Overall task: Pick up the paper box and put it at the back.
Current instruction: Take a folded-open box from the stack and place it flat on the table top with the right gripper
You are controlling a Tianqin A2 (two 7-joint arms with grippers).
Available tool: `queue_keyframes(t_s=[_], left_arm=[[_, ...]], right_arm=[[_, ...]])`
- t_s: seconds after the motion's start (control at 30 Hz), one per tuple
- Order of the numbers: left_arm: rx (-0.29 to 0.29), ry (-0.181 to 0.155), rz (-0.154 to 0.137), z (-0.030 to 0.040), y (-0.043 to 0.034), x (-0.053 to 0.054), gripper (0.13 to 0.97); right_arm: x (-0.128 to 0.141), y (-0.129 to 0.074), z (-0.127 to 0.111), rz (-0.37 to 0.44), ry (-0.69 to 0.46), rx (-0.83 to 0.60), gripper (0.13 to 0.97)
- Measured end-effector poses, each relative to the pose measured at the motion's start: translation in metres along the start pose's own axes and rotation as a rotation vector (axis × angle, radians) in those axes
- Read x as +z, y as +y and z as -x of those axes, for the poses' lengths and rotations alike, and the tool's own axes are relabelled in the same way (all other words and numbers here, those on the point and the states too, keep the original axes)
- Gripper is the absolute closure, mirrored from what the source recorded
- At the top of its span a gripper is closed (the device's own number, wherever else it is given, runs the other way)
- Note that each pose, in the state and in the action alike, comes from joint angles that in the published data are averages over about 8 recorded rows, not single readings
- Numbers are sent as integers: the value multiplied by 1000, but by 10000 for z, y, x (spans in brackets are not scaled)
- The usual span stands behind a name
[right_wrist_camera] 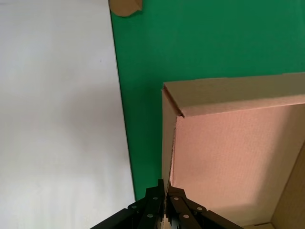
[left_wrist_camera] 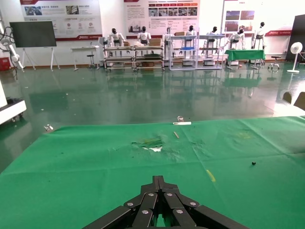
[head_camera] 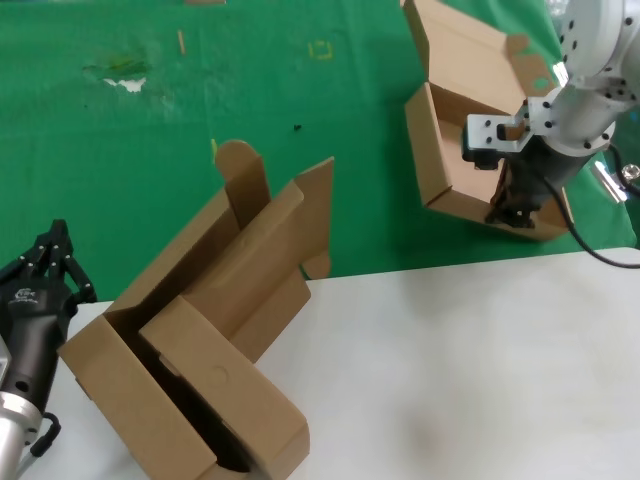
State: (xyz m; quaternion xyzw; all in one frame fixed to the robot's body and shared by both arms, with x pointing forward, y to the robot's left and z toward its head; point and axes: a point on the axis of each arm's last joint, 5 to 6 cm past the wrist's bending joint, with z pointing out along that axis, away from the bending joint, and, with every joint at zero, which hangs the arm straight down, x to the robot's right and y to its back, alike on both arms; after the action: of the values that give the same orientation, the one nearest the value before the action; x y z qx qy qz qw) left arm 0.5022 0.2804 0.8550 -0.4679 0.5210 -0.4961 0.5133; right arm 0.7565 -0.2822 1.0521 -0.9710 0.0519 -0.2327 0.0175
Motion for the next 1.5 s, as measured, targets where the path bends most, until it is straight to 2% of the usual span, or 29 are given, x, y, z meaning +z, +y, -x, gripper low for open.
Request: queue_keyframes(t_s=[0.33, 1.23, 1.5], left_arm=[[0, 0, 0, 0, 0, 0, 957], [0, 0, 0, 0, 0, 0, 957], [0, 0, 0, 0, 0, 0, 957]], right_arm=[[141, -86, 53, 8, -6, 34, 959], [184, -259, 77, 32, -14, 26, 959], [191, -280, 80, 31, -14, 24, 914]])
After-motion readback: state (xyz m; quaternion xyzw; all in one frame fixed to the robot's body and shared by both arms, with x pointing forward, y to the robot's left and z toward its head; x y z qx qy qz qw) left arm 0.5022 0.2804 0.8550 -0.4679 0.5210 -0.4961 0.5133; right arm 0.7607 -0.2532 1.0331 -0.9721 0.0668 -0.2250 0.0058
